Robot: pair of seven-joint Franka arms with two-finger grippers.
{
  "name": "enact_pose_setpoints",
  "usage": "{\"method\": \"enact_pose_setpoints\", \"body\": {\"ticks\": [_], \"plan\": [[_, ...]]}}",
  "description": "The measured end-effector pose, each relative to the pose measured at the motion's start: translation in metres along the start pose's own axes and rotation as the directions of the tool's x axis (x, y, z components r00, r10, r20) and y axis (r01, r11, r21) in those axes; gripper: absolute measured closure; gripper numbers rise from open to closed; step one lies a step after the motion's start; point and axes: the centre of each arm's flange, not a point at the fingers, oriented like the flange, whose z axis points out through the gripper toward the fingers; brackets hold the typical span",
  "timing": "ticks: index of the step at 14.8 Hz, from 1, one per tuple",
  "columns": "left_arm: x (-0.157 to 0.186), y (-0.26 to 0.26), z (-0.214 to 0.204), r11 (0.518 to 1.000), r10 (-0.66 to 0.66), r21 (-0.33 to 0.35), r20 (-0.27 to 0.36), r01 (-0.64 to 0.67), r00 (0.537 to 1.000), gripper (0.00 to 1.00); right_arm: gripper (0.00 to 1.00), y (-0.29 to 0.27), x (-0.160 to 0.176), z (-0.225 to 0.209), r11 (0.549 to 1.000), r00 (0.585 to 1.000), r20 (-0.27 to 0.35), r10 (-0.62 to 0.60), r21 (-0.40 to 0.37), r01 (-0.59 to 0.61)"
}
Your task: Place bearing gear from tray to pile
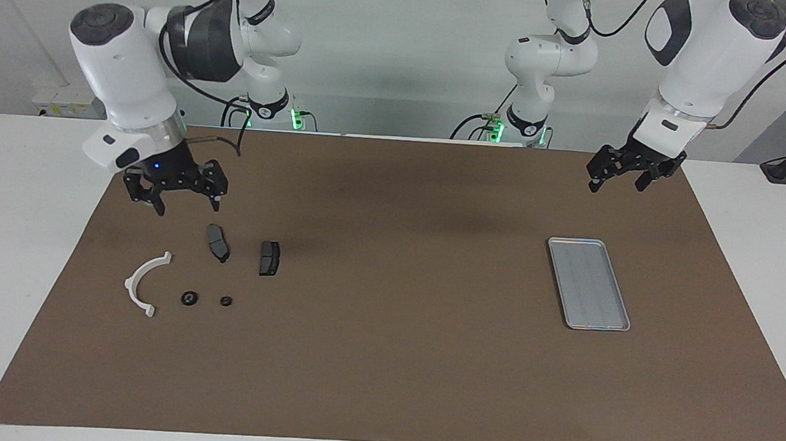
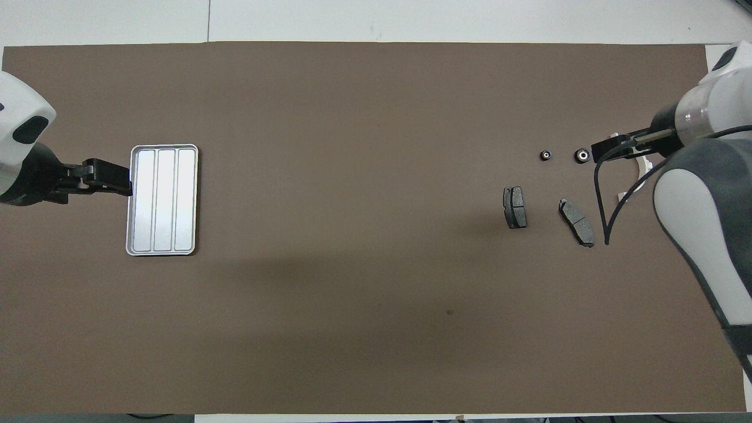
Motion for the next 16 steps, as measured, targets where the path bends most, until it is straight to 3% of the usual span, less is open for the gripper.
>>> {"method": "enact_pose_setpoints", "body": {"ticks": [4, 10, 16], "plan": [[0.000, 0.000, 0.000, 1.000, 0.000, 0.000, 0.001, 0.000, 1.000, 0.00, 0.00, -0.002, -0.026, -0.040, 0.999, 0.999, 0.030, 0.036, -0.002, -0.036], [0.000, 0.000, 0.000, 1.000, 0.000, 0.000, 0.001, 0.000, 1.000, 0.00, 0.00, -0.017, -0.044, -0.082, 0.998, 0.998, -0.028, 0.057, -0.008, -0.058], [0.000, 0.000, 0.000, 1.000, 0.000, 0.000, 0.001, 0.000, 1.000, 0.00, 0.00, -0.013, -0.062, -0.099, 0.997, 0.997, -0.011, 0.070, -0.010, -0.070]]}}
